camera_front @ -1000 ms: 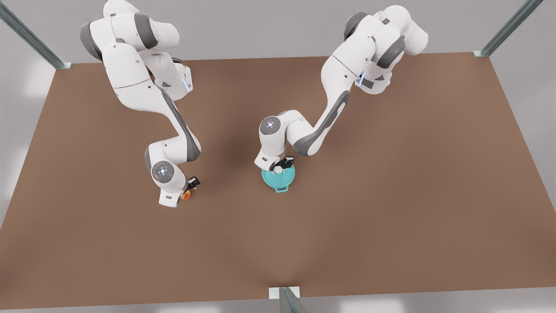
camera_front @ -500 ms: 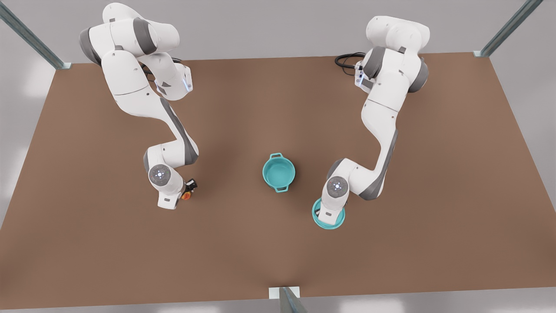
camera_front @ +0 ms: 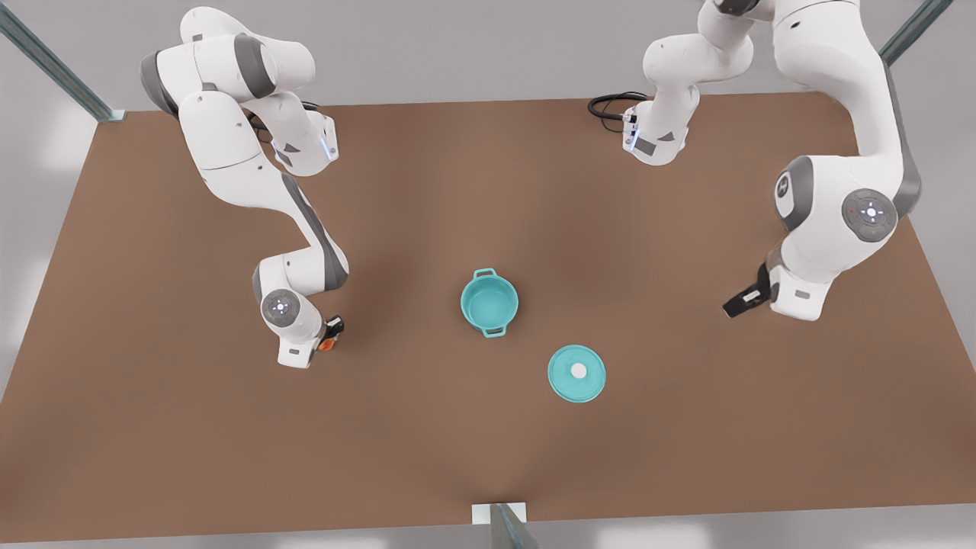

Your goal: Open the pot lid and put the potato into the pot

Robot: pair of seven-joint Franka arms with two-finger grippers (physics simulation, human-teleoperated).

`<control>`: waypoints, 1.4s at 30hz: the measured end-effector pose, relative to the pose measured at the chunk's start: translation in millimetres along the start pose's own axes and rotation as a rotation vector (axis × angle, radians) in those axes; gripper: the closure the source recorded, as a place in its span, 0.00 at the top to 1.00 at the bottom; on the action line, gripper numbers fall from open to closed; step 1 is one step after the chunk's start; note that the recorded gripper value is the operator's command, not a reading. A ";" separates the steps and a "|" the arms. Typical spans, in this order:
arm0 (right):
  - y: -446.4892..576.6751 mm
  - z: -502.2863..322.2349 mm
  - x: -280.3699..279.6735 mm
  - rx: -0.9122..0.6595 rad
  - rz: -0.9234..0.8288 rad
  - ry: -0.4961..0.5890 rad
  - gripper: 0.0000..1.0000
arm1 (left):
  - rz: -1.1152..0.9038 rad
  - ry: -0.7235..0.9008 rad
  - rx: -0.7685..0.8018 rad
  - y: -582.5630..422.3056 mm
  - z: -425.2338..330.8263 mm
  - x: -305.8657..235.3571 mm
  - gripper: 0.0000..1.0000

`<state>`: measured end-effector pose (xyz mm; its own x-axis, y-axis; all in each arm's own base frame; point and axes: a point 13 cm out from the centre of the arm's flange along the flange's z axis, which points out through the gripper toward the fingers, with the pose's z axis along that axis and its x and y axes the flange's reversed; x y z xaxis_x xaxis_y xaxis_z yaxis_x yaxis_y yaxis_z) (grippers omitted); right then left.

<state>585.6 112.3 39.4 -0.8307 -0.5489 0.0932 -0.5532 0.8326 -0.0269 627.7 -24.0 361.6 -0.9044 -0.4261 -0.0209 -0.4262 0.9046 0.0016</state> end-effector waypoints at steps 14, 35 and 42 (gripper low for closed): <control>19.7 -66.4 -24.8 0.011 -0.058 -0.074 0.51 | 0.214 0.047 -0.001 29.0 -6.1 -1.1 1.00; 266.7 -222.1 -136.8 -0.062 -0.413 -0.291 0.51 | 0.371 0.060 -0.006 30.5 -3.3 2.8 1.00; 351.8 -188.0 -160.3 -0.125 -0.469 -0.286 0.49 | 0.393 0.061 -0.006 30.6 -3.2 2.9 1.00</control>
<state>536.0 507.1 202.2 -0.4909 -0.8462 -0.2071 -0.8703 0.4872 0.0724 612.0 2.4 364.8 -0.9980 -0.0472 0.0418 -0.0471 0.9989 0.0037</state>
